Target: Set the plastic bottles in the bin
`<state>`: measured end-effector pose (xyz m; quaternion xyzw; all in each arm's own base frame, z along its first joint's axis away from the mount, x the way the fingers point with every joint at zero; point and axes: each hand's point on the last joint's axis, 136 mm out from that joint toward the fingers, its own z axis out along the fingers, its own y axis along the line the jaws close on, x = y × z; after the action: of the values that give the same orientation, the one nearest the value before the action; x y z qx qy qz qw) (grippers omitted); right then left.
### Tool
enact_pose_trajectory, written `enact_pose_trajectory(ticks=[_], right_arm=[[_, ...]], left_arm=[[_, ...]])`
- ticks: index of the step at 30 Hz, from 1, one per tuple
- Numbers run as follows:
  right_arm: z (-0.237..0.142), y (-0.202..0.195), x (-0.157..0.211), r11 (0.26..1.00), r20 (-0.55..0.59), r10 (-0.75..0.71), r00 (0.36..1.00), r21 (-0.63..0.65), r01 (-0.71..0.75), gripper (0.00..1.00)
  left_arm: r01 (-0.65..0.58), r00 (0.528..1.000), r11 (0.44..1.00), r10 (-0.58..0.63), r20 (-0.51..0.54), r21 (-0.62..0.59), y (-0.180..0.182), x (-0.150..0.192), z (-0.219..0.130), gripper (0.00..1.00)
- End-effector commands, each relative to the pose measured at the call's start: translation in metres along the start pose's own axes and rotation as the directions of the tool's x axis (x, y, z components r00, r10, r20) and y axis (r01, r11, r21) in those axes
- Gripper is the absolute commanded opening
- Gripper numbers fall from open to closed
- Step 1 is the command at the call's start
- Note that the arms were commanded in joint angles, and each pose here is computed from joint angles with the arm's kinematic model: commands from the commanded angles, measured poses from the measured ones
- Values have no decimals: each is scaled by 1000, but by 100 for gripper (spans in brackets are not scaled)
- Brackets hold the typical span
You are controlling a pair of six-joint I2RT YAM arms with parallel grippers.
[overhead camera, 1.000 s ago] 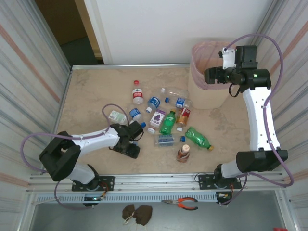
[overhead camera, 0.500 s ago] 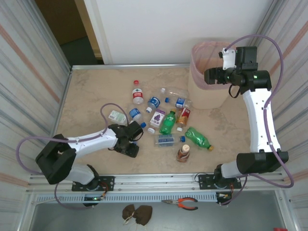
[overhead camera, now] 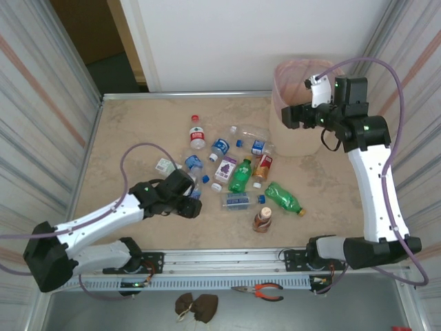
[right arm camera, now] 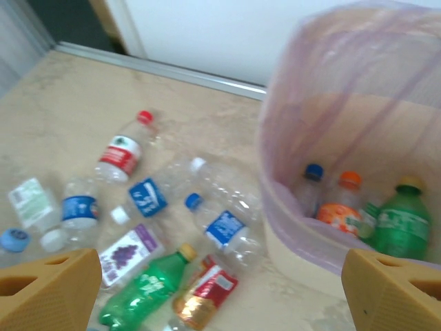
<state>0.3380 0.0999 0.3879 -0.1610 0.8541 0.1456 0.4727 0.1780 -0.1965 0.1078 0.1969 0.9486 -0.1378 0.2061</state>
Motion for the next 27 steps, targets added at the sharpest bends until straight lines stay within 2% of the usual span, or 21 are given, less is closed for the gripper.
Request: enact_pose_trajectory(ticks=[1,5,8,15,21,23,27], right_arm=[[-15,35,-20,989,121,10,993,-151,9,89],[-31,71,-31,946,215,38,976,-323,34,89],[-48,97,-39,893,287,56,956,-443,81,90],[-89,146,-48,752,392,54,919,-621,220,92],[-118,178,-47,626,436,24,900,-709,326,93],[-124,187,-45,587,433,18,901,-735,341,93],[-133,200,-43,531,427,9,904,-768,357,89]], left_arm=[[-108,977,981,74,203,164,-39,-48,-29,62],[-222,929,936,117,353,274,-70,-78,-56,61],[-328,872,877,137,470,352,-95,-98,-81,60],[-577,709,670,128,693,467,-150,-124,-148,60],[-718,609,489,95,788,496,-181,-129,-192,61],[-747,590,436,87,803,502,-188,-129,-202,61],[-775,590,342,90,802,531,-201,-126,-216,61]])
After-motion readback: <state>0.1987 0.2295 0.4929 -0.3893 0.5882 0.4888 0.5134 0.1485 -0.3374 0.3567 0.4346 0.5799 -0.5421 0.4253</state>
